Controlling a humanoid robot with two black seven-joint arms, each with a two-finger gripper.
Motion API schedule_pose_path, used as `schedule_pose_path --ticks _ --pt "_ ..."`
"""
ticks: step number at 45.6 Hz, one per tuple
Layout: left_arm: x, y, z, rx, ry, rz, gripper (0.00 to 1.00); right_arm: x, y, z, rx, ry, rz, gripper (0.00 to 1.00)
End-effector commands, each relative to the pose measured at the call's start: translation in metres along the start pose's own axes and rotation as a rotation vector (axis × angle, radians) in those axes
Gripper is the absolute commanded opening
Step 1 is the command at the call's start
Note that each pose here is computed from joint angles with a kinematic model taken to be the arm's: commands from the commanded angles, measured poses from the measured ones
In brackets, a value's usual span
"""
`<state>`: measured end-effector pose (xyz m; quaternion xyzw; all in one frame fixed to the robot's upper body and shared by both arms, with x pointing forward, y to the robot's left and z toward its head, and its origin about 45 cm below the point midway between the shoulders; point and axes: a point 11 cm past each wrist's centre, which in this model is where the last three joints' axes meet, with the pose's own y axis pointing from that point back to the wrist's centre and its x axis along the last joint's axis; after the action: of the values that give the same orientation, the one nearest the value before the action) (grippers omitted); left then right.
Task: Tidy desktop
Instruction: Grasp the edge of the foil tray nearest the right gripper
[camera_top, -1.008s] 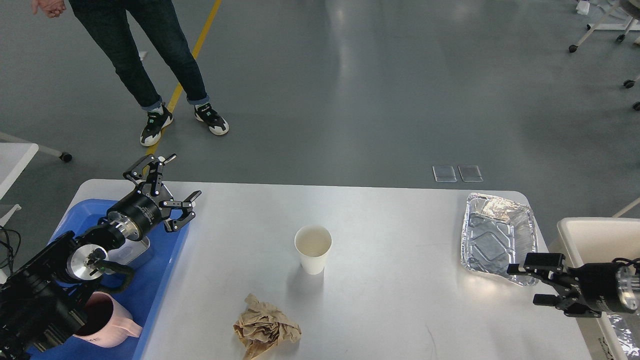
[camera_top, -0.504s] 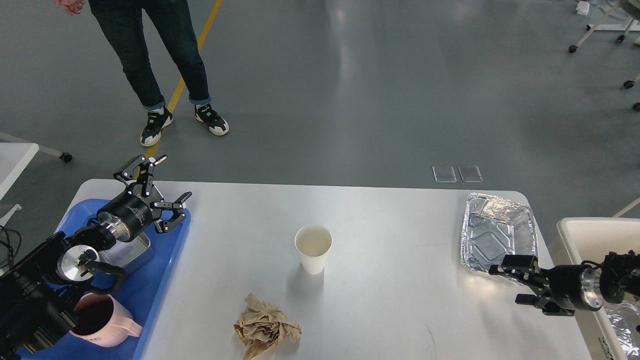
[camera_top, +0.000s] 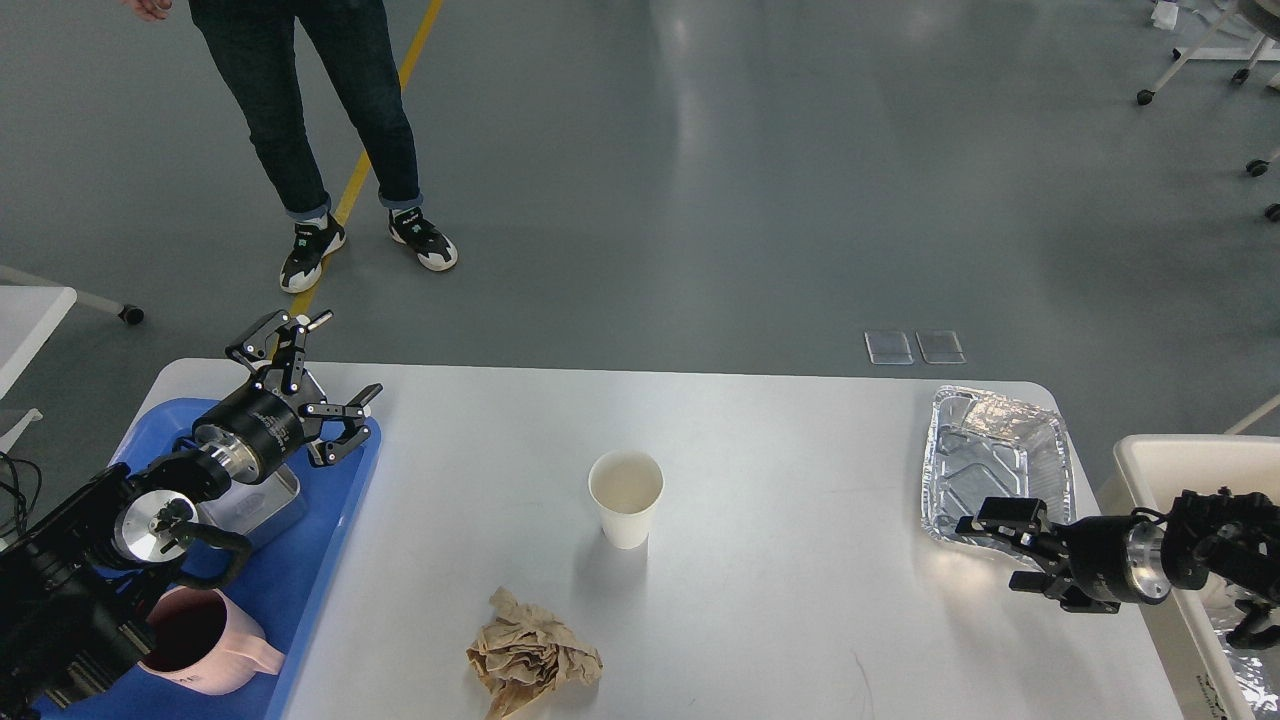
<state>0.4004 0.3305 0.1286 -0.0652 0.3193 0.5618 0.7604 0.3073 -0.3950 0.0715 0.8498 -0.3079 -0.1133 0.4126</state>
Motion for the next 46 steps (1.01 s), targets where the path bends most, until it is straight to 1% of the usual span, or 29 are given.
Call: schedule_pose_path --ticks 1,11,22,29,37,44,46 --pt "0.001 0.000 0.000 -0.001 -0.001 0.001 0.98 0.008 -0.003 -0.006 0.002 0.012 0.019 1.00" --pt "0.001 0.001 0.000 0.000 0.000 0.002 0.98 0.015 -0.003 -0.009 -0.003 0.022 0.037 1.00" --pt "0.002 0.002 -0.002 0.002 0.002 0.005 0.98 0.022 0.000 0.003 -0.040 0.028 0.070 1.00" --pt "0.002 0.002 -0.002 0.003 0.003 0.005 0.98 0.023 -0.012 0.004 -0.058 0.037 0.086 0.99" --pt "0.004 0.003 -0.001 0.001 0.002 0.007 0.98 0.026 -0.012 0.009 -0.089 0.056 0.097 0.97" --pt "0.009 0.007 -0.003 0.005 0.001 0.017 0.98 0.028 -0.015 0.010 -0.099 0.061 0.109 0.93" --pt "0.009 0.008 -0.003 0.005 0.000 0.020 0.98 0.028 -0.015 0.010 -0.101 0.063 0.111 0.91"
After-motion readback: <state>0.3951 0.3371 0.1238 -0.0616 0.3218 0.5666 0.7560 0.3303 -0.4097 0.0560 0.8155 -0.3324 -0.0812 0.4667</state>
